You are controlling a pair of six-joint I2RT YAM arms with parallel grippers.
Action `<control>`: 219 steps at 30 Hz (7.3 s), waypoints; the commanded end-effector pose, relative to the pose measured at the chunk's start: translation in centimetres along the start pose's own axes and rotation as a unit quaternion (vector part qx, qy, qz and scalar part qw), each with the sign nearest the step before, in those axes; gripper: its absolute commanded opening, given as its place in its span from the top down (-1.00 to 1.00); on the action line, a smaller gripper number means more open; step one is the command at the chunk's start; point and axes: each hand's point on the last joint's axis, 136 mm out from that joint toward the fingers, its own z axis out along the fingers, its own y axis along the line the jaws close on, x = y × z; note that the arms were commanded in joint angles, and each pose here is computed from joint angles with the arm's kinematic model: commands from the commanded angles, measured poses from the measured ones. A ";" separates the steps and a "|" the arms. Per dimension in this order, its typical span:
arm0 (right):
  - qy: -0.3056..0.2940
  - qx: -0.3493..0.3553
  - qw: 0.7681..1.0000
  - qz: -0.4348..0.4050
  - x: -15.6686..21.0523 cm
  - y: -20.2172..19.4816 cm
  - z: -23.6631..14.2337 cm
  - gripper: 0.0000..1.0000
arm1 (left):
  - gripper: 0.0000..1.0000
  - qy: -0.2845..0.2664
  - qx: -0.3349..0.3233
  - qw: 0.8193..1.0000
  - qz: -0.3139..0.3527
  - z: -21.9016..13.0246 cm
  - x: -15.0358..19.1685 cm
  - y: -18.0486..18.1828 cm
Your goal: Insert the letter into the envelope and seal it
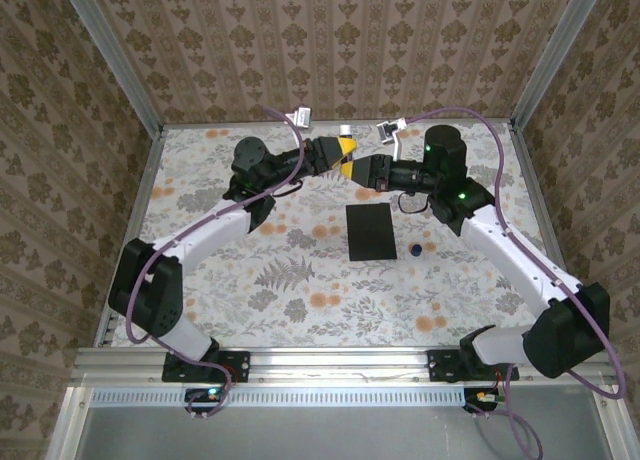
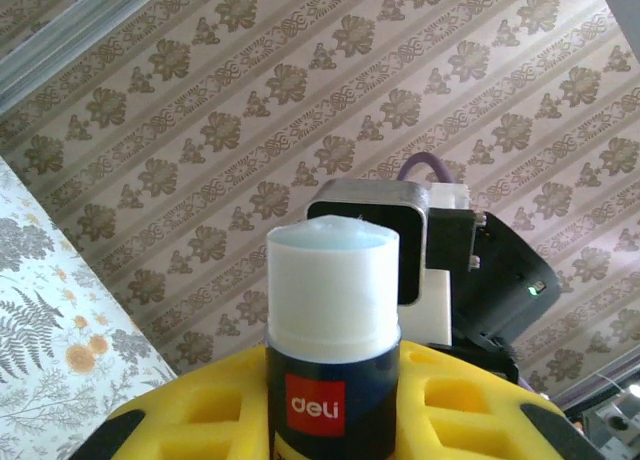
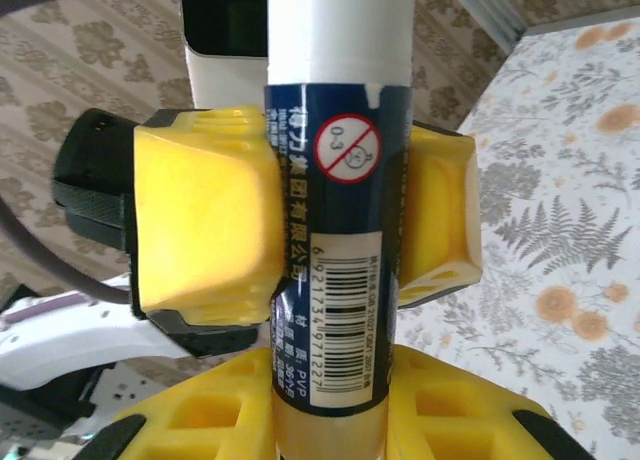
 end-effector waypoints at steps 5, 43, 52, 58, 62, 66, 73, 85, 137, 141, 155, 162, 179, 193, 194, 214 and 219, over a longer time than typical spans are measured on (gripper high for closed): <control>-0.032 0.063 0.995 -0.077 -1.3 1.5 -0.2 0.51 | 1.00 -0.020 -0.029 0.999 0.032 0.0 -0.4 -1.7; -0.012 0.254 0.961 0.105 2.1 -7.5 -11.7 -0.56 | 1.00 0.154 -0.169 0.938 0.261 -5.7 4.9 3.0; -0.013 0.399 0.906 0.138 4.2 -13.0 -14.6 -0.63 | 1.00 0.186 -0.244 0.845 0.438 -9.2 9.2 6.9; -0.006 0.426 0.893 0.145 5.5 -14.6 -15.1 -0.63 | 1.00 0.210 -0.242 0.822 0.471 -9.6 11.1 7.9; 0.001 0.432 0.890 0.146 6.2 -15.3 -15.1 -0.63 | 1.00 0.216 -0.237 0.819 0.477 -9.2 11.6 7.9; 0.015 0.447 0.882 0.148 7.1 -16.1 -15.2 -0.62 | 1.00 0.224 -0.237 0.812 0.485 -8.9 11.9 7.8; 0.056 0.492 0.856 0.151 9.4 -17.9 -15.6 -0.58 | 1.00 0.248 -0.247 0.802 0.484 -9.0 12.6 8.5; 0.108 0.527 0.826 0.168 12.4 -20.9 -15.1 -0.52 | 1.00 0.297 -0.273 0.781 0.477 -9.5 13.8 10.0; 0.226 0.588 0.746 0.217 19.6 -27.9 -15.2 0.01 | 1.00 0.391 -0.391 0.785 0.280 -11.6 17.5 15.0; 0.228 0.587 0.746 0.217 19.7 -28.1 -14.9 0.03 | 1.00 0.392 -0.392 0.785 0.277 -11.7 17.5 15.1; 0.224 0.592 0.746 0.206 19.2 -29.0 -14.3 0.21 | 1.00 0.394 -0.390 0.784 0.279 -11.7 17.5 15.1; 0.220 0.598 0.745 0.199 18.8 -29.3 -14.2 0.21 | 1.00 0.397 -0.390 0.783 0.278 -11.7 17.6 15.3; 0.232 0.598 0.743 0.190 18.6 -30.1 -13.7 0.26 | 1.00 0.399 -0.391 0.783 0.274 -11.7 17.5 15.7; 0.232 0.595 0.749 0.179 17.6 -29.5 -13.5 0.49 | 1.00 0.413 -0.371 0.789 0.264 -11.4 18.3 15.8; 0.231 0.594 0.749 0.178 17.5 -29.4 -13.5 0.50 | 1.00 0.415 -0.368 0.790 0.261 -11.3 18.4 15.7; 0.211 0.498 0.821 0.186 14.0 -23.2 -11.5 0.53 | 1.00 0.454 -0.323 0.800 0.221 -11.3 20.4 14.8; 0.214 0.446 0.844 0.209 13.8 -21.7 -10.1 0.53 | 1.00 0.458 -0.314 0.802 0.218 -11.3 20.8 14.7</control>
